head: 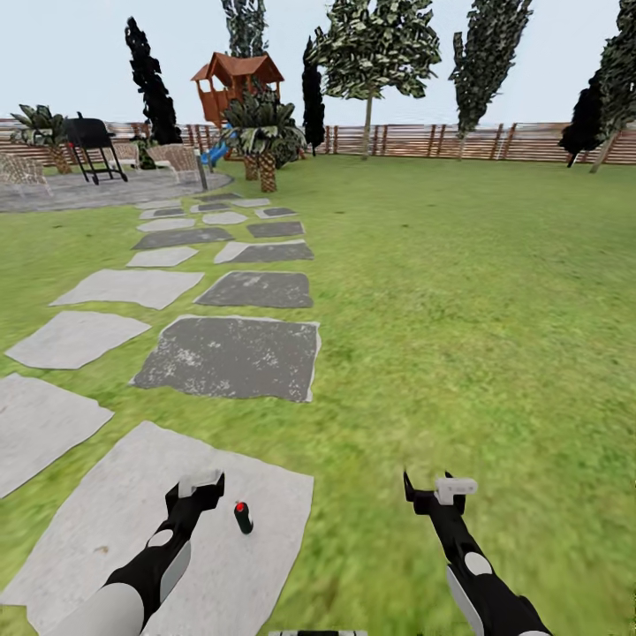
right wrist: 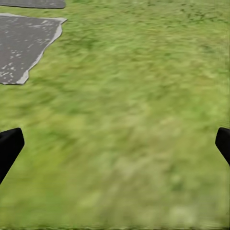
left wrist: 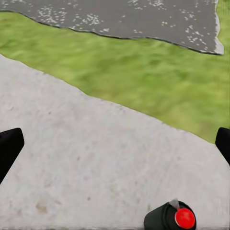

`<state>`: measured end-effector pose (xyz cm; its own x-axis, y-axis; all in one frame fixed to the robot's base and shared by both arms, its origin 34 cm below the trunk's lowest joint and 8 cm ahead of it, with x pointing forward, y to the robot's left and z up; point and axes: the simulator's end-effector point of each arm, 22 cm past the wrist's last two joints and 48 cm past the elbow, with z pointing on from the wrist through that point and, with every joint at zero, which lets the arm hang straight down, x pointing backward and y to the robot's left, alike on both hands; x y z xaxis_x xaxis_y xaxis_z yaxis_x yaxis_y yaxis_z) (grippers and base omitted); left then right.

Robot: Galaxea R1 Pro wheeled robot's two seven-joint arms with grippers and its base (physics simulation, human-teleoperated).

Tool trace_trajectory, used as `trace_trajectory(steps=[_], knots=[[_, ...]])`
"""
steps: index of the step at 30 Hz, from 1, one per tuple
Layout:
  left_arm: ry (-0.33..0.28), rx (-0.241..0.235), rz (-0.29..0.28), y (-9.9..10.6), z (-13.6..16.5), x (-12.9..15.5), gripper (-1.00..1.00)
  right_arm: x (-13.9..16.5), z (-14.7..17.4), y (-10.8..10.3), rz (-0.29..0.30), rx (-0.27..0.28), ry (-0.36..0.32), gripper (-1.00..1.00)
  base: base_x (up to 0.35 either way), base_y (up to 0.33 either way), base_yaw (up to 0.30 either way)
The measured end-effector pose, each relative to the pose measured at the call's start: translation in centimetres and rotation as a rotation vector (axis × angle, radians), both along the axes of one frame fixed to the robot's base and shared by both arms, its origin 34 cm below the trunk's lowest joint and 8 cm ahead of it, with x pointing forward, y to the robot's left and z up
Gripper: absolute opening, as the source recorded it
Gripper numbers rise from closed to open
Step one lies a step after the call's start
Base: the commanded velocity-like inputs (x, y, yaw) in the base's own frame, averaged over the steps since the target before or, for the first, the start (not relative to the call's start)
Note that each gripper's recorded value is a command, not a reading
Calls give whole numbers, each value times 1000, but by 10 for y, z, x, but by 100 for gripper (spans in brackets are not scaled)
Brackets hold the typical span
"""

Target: In the garden, pick up the pesticide atomizer on the floor and spray pesticide onto both trees until each tree trunk is fully covered.

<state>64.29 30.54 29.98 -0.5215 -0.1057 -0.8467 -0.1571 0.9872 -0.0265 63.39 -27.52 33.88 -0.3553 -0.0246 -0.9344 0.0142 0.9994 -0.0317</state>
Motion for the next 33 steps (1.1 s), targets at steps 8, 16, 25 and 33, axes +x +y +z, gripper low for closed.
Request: trace_trajectory(steps=[8,16,25,33], knots=[[48,-1,-1,-1,-27,-11,100,-8,-25,0,0,0,44,100,0,0,0],[83,-47,-19,-38,-52,-20,100,-17,-51,0,0,0,89,100,0,0,0],[93,-72,-21,-60,-64,-24,100,-23,-65,0,0,1,116,100,0,0,0],[94,-68,-23,-59,-64,-24,100,-23,-64,0,0,1,113,100,4,0,0]])
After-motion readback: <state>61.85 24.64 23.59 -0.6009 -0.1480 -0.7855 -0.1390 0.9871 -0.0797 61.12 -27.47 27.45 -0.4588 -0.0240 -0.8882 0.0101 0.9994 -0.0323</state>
